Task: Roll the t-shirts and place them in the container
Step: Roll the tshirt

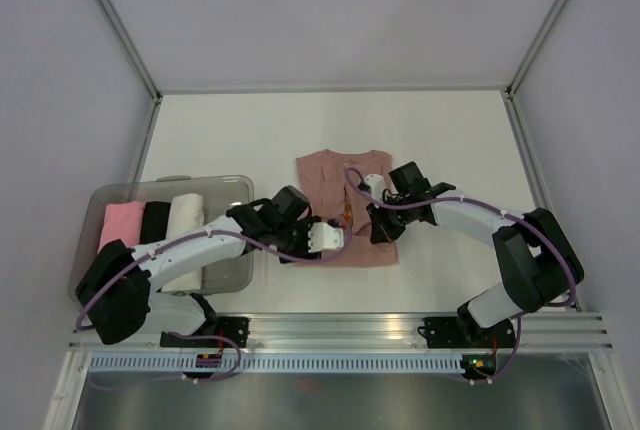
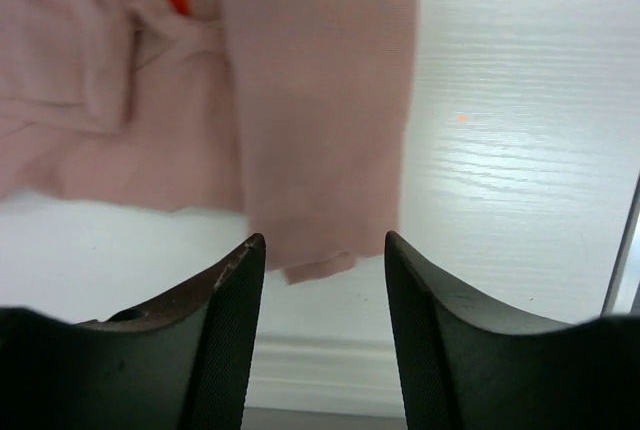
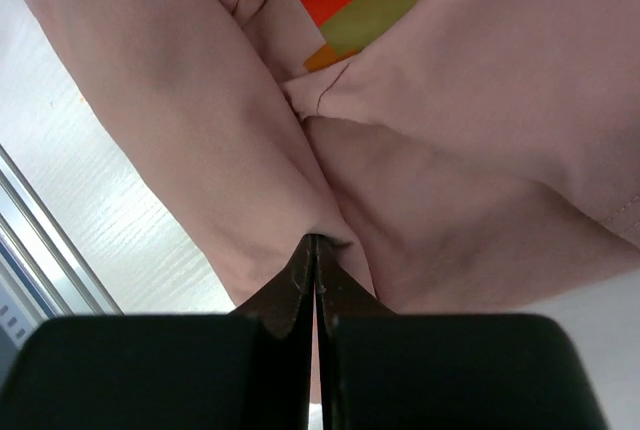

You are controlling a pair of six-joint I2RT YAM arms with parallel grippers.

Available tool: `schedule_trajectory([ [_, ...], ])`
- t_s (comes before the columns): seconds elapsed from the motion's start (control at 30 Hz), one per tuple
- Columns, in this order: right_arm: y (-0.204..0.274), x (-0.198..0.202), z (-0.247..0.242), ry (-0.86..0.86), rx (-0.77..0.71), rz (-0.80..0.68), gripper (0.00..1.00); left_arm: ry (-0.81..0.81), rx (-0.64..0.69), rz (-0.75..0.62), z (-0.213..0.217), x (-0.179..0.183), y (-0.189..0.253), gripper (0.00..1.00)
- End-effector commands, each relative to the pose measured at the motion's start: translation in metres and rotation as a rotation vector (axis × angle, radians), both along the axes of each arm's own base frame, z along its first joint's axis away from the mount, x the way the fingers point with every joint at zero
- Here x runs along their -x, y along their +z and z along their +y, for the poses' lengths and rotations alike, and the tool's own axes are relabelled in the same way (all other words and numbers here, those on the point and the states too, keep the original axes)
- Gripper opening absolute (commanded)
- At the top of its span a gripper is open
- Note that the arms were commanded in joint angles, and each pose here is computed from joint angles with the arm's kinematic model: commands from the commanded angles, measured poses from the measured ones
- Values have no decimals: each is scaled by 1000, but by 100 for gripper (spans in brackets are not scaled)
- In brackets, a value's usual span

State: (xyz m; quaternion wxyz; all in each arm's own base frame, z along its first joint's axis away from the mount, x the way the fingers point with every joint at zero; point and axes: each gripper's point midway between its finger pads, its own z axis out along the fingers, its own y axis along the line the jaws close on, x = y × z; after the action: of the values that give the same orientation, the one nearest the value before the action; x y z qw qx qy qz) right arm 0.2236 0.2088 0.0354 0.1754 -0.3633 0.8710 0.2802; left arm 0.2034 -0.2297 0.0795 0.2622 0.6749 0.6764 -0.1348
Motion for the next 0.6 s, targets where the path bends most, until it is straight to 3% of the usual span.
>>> schedule_trajectory([
  [0.0, 14, -11, 10, -41, -63, -30, 0, -38, -8, -143, -12, 5, -5, 58],
  [0.3, 13, -8, 8, -37, -58, -36, 0, -43, -140, -168, -4, 9, -52, 59],
  [0.57, 17, -9, 8, -22, -59, -57, 0, -76, -169, -115, 0, 20, -69, 59],
])
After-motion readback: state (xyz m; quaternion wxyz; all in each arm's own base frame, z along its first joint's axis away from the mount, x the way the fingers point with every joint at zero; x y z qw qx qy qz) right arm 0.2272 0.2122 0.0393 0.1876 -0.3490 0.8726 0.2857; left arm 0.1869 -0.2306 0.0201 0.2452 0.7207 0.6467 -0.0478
